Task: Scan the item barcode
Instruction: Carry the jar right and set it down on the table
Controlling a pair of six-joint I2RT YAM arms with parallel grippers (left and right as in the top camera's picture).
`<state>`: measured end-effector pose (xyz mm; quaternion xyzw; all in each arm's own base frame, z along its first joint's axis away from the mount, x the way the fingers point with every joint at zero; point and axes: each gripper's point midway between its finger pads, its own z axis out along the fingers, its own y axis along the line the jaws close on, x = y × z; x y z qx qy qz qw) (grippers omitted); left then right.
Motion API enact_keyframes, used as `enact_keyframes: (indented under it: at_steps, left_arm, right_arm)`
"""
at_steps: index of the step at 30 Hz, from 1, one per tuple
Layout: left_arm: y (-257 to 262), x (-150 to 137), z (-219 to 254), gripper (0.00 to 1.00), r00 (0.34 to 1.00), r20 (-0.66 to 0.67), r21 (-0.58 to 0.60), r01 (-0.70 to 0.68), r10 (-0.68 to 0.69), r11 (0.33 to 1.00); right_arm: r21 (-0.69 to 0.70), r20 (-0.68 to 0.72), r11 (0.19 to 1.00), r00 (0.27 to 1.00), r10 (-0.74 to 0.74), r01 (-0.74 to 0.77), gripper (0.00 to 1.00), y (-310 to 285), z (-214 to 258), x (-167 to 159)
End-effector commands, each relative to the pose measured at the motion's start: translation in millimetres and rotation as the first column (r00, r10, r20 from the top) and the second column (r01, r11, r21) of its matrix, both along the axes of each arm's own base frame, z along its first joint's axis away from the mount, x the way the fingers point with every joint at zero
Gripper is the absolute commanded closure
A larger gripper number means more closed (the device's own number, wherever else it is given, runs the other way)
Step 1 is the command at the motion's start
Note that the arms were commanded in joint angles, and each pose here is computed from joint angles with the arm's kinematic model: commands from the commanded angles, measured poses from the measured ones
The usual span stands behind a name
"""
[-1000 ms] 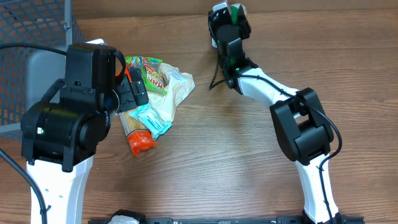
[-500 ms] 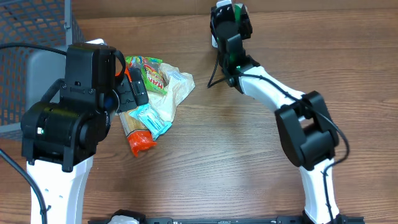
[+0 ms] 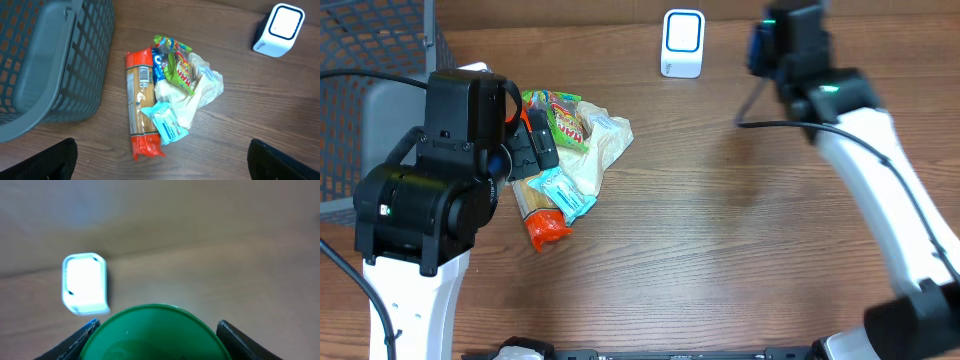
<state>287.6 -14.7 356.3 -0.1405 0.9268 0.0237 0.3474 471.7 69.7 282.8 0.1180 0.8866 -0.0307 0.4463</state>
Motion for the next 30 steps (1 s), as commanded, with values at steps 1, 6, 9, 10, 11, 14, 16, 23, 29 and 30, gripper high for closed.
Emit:
enact_keyframes:
  at_steps: [1, 6, 9, 10, 11, 14, 16, 23, 29, 30]
  left_arm:
    - [2, 1, -1, 0.00, 1.000, 0.000, 0.007, -0.017, 0.017, 1.000]
    - [2, 1, -1, 0.00, 1.000, 0.000, 0.007, -0.017, 0.017, 1.000]
    - [2, 1, -1, 0.00, 1.000, 0.000, 0.007, -0.017, 0.017, 1.000]
    - [2, 1, -1, 0.00, 1.000, 0.000, 0.007, -0.017, 0.017, 1.000]
    - [2, 1, -1, 0.00, 1.000, 0.000, 0.007, -0.017, 0.017, 1.000]
    - [2, 1, -1, 0.00, 1.000, 0.000, 0.008, -0.017, 0.017, 1.000]
    - [2, 1, -1, 0.00, 1.000, 0.000, 0.007, -0.017, 0.017, 1.000]
    - [2, 1, -1, 0.00, 1.000, -0.001, 0.008, -0.017, 0.017, 1.000]
    - [2, 1, -1, 0.00, 1.000, 0.000, 0.007, -0.017, 0.017, 1.000]
    - [2, 1, -1, 0.00, 1.000, 0.000, 0.007, -0.017, 0.017, 1.000]
  right_arm:
    - [0.158, -0.047, 0.974, 0.986, -0.159, 0.165, 0.90, -39, 4, -22]
    - [0.155, -0.265, 0.886, 0.882, -0.389, 0.437, 0.96, -112, -36, -66]
    - [0.161, -0.343, 0.825, 0.814, -0.468, 0.542, 0.96, -141, -57, -84]
    - [0.174, -0.367, 0.811, 0.801, -0.473, 0.558, 0.96, -148, -65, -87]
    - [0.184, -0.383, 0.801, 0.792, -0.475, 0.569, 0.96, -153, -73, -89]
    - [0.194, -0.418, 0.768, 0.760, -0.498, 0.610, 0.96, -170, -96, -97]
    - [0.206, -0.433, 0.753, 0.748, -0.503, 0.625, 0.96, -177, -111, -100]
    - [0.212, -0.434, 0.748, 0.747, -0.504, 0.628, 0.96, -192, -156, -103]
    - [0.215, -0.403, 0.763, 0.767, -0.499, 0.610, 0.96, -194, -185, -102]
    - [0.211, -0.397, 0.770, 0.772, -0.496, 0.602, 0.96, -195, -189, -102]
